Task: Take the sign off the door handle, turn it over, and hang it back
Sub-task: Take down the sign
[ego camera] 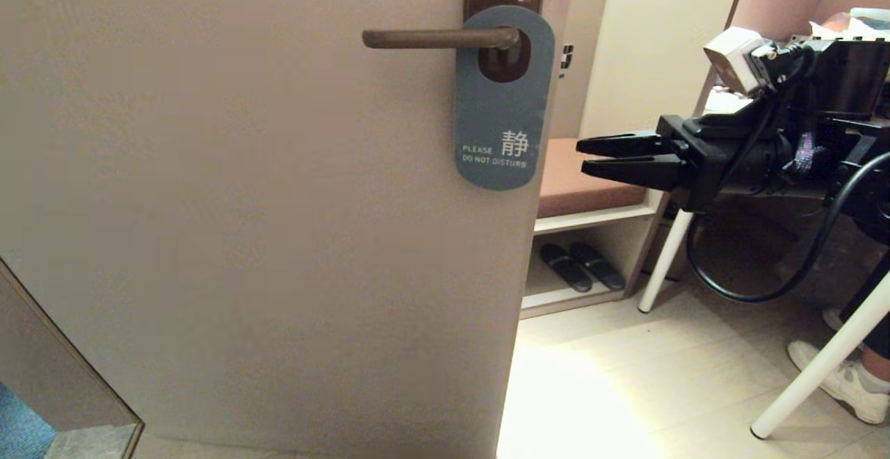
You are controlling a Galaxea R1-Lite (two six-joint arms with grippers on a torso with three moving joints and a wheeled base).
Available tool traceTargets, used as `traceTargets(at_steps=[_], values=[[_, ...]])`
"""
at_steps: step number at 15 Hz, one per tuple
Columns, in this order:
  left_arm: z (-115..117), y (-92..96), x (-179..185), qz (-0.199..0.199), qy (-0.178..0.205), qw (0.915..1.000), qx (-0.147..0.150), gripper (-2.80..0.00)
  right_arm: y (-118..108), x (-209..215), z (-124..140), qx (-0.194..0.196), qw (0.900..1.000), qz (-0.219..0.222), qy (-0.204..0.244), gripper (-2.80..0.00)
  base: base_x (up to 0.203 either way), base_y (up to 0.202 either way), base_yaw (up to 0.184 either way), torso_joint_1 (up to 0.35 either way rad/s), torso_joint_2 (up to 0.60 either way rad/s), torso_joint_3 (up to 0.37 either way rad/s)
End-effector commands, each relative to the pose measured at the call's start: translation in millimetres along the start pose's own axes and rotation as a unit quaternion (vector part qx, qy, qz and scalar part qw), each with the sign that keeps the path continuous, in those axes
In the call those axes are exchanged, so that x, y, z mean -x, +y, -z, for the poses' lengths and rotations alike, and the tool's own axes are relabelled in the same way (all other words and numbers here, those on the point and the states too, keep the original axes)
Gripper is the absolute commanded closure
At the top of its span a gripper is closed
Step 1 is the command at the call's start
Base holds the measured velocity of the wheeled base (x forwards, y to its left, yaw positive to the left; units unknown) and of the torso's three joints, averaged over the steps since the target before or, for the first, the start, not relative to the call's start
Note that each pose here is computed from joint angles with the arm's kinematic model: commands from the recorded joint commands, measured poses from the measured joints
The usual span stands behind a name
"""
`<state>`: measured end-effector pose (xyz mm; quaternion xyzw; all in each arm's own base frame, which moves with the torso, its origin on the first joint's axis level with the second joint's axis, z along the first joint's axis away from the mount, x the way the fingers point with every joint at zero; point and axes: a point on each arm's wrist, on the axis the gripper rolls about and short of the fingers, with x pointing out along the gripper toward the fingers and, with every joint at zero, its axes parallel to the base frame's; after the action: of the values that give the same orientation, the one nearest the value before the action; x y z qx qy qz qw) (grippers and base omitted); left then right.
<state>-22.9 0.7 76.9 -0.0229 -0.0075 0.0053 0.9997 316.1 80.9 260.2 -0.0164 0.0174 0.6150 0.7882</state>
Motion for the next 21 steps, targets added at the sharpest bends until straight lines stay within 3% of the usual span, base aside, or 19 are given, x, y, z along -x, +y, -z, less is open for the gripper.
traceTargets(at_steps=[1,8,21], values=[[-0.2,0.0,-0.1,0.0,0.0,1.0,0.0,0.0,1.4,-1.2,-4.2,0.003,1.0,-0.006,-0.004,-2.8,0.0,0.0,0.0,0.0,0.0,0.0],[0.0,0.0,-0.1,0.0,0.0,1.0,0.0,0.0,7.3,-21.7,-10.8,-0.005,0.999,-0.038,-0.008,-2.8,0.0,0.0,0.0,0.0,0.0,0.0],[0.0,0.0,-0.1,-0.001,0.0,1.0,0.0,0.0,-9.9,-35.6,-9.0,-0.008,0.999,-0.043,-0.01,-2.8,0.0,0.0,0.0,0.0,0.0,0.0]])
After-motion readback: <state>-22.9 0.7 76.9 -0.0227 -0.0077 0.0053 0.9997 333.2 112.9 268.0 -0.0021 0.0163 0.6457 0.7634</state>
